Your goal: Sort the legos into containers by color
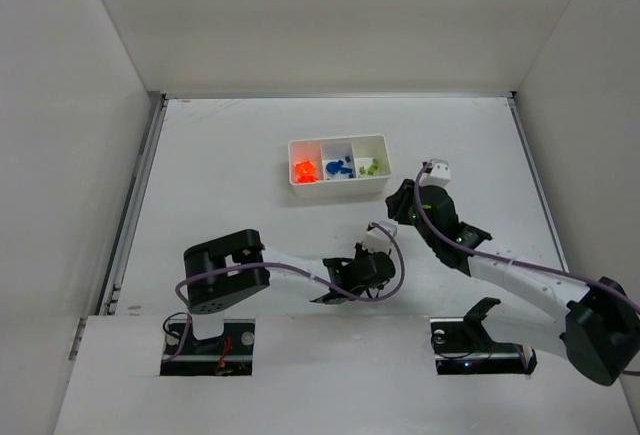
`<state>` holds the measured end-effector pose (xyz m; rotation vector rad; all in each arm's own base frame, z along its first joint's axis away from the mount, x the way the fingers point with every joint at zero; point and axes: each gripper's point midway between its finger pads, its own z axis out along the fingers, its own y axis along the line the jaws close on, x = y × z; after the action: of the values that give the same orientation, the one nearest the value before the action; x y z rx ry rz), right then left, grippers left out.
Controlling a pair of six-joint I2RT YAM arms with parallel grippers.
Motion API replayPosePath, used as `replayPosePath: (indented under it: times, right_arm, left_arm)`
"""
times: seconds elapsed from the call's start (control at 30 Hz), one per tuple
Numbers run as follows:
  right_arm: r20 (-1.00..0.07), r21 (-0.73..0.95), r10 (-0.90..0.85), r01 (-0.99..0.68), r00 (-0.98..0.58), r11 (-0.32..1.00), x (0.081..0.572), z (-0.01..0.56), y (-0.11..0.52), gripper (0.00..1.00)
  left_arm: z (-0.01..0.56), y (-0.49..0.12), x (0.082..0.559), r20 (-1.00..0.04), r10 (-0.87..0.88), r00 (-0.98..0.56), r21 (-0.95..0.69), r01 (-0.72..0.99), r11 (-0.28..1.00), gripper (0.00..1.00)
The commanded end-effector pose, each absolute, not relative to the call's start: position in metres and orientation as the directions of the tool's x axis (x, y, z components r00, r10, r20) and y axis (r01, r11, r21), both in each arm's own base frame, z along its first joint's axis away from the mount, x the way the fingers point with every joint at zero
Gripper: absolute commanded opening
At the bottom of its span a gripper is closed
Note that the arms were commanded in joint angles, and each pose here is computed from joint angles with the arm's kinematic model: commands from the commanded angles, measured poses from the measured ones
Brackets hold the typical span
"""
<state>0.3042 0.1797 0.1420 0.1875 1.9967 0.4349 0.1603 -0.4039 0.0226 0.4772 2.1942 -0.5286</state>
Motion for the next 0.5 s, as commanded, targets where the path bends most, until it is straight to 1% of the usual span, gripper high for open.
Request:
replayPosePath:
  times: [0.0,0.1,0.13,0.27,0.33,0.47]
  right_arm:
    - [-0.815,0.451,0.401,-0.024,-0.419,0.892,0.297,0.142,0.172,0.41]
    - [-0.792,0.479,0.434,0.005,-0.43,0.878,0.285,0.132,0.164,0.4]
    - [-0.785,0.484,0.441,0.014,-0.434,0.875,0.282,0.129,0.162,0.4]
    - [-0.763,0.467,0.421,0.032,-0.49,0.884,0.262,0.111,0.159,0.38]
    - [-0.757,0.439,0.392,0.037,-0.522,0.898,0.253,0.1,0.16,0.38]
    - [-0.753,0.391,0.343,0.036,-0.562,0.919,0.242,0.086,0.169,0.38]
  left_arm:
    - [0.018,-0.4,0.167,-0.786,0.194,-0.587,-0.156,0.491,0.857,0.16]
    - [0.027,-0.4,0.165,-0.792,0.187,-0.581,-0.163,0.496,0.853,0.08]
    - [0.034,-0.399,0.165,-0.8,0.179,-0.573,-0.169,0.501,0.849,0.07]
    - [0.073,-0.393,0.172,-0.832,0.102,-0.546,-0.221,0.493,0.841,0.06]
    - [0.094,-0.381,0.182,-0.845,0.047,-0.533,-0.253,0.475,0.843,0.06]
    - [0.116,-0.357,0.213,-0.848,-0.064,-0.526,-0.314,0.402,0.86,0.06]
